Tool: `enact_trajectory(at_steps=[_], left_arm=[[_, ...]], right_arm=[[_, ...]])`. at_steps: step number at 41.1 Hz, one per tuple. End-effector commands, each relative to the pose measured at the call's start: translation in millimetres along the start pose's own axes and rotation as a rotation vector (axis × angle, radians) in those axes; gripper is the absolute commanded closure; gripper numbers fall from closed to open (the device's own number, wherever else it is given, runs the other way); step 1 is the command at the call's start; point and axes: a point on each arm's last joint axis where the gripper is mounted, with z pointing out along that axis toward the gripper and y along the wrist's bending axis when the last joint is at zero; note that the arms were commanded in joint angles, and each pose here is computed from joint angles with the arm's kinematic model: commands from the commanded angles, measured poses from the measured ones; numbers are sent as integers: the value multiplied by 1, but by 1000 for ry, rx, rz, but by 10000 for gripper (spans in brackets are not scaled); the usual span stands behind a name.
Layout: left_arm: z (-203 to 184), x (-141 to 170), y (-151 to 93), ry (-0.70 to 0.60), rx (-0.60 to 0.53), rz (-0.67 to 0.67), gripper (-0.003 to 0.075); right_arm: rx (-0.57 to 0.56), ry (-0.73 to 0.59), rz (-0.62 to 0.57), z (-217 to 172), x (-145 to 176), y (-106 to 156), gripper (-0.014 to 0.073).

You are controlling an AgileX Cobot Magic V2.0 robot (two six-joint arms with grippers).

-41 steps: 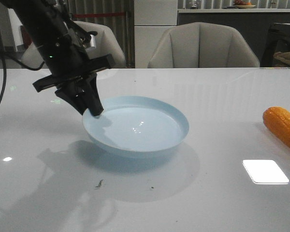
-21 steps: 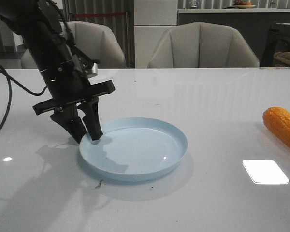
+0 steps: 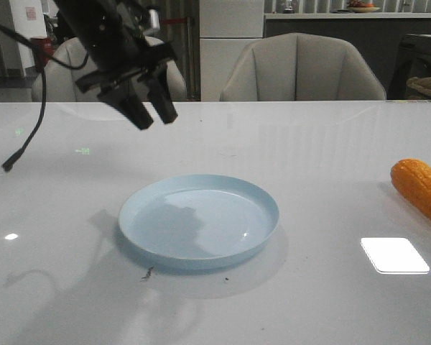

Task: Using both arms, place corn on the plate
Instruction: 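Open the left gripper and lift it away from the plate, then lower the right gripper over the orange corn and grasp it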

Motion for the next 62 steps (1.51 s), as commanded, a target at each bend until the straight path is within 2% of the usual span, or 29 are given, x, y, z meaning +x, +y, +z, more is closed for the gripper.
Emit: enact_trajectory(at_steps=[1, 6, 13, 23, 31, 39, 47, 51, 58, 62], left_arm=[[-73, -15, -31, -164, -24, 111, 372], [-119, -25, -37, -298, -152, 181, 372], [-185, -25, -50, -496, -242, 227, 372], [-281, 0, -66, -755, -463, 253, 372], [-327, 22, -65, -862, -558, 233, 372], [-334, 33, -44, -842, -647, 187, 372], [-315, 50, -21, -825, -694, 163, 372], [-301, 72, -21, -856, -696, 177, 372], [-274, 133, -28, -935, -695, 190, 372], [-243, 173, -25, -902, -679, 171, 372]], right_arm=[[3, -99, 1, -9, -15, -1, 65], [3, -99, 1, -9, -15, -1, 65], [3, -99, 1, -9, -15, -1, 65], [3, -99, 1, -9, -15, -1, 65], [2, -99, 2, -9, -15, 0, 65], [2, -92, 2, -9, -14, 0, 65], [3, -60, 2, -9, -11, -1, 65], [3, -53, 2, -9, -10, -1, 65], [3, -66, 2, -9, -12, -1, 65], [3, -60, 2, -9, -11, -1, 65]])
